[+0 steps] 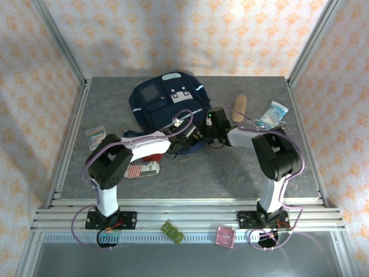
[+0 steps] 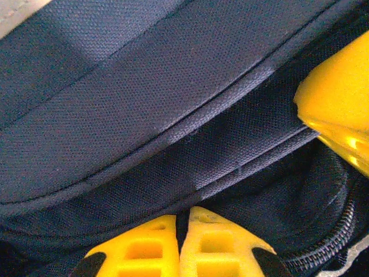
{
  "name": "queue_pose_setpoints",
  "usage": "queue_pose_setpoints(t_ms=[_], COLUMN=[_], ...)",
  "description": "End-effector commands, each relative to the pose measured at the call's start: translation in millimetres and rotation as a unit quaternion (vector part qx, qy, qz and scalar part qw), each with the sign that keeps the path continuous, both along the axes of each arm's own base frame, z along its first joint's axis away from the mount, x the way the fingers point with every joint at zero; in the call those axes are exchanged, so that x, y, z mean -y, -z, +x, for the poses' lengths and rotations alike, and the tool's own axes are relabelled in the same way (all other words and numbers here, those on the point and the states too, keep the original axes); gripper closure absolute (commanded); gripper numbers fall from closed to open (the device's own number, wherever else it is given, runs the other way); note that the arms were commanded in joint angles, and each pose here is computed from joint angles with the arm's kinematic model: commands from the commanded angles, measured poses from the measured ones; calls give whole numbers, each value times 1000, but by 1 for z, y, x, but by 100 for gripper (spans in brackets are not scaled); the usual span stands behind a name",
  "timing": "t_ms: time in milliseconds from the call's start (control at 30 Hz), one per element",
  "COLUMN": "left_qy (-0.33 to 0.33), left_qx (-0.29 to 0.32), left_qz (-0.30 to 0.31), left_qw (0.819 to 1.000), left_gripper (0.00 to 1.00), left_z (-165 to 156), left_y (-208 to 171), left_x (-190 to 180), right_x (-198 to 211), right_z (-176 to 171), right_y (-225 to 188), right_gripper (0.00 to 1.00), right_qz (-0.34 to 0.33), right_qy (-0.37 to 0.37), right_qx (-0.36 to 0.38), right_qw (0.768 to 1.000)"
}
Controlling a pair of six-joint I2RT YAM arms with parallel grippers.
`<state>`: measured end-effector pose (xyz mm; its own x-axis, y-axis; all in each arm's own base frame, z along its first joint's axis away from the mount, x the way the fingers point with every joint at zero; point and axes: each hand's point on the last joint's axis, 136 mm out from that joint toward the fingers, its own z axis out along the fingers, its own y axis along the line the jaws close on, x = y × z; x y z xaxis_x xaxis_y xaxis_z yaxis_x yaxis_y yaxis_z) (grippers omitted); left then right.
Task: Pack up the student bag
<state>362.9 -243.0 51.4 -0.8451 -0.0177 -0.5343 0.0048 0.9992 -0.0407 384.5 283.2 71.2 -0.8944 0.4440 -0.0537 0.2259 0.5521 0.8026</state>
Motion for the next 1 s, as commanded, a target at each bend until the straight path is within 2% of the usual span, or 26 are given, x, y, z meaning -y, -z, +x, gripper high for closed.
queue_pose_setpoints(t_ms=[0,300,567,700,800,967], left_qy=[-22,-98,-178,-202,-198,-226], left_qx=[5,11,26,28,30,34], left_qz=[41,42,68,78,68,98], left_qw=[999,994,981,976,977,969], left_gripper=[100,100,100,100,100,100], left_z=[-6,-26,-23,-12,-4,-1], left_y=[-2,-16,-22,-21,-22,-21], left_x=[-31,-117,-191,-210,-204,-220], right_x=[5,29,42,40,38,42], right_z=[7,19,31,37,40,51], right_y=[14,32,24,16,5,-15], right_gripper=[99,100,100,100,100,100], right_qz=[-20,-55,-54,-50,-41,-24], right_qy=[15,62,87,87,87,104], right_qx=[10,8,20,28,41,68], right_qw=[1000,997,995,995,995,992])
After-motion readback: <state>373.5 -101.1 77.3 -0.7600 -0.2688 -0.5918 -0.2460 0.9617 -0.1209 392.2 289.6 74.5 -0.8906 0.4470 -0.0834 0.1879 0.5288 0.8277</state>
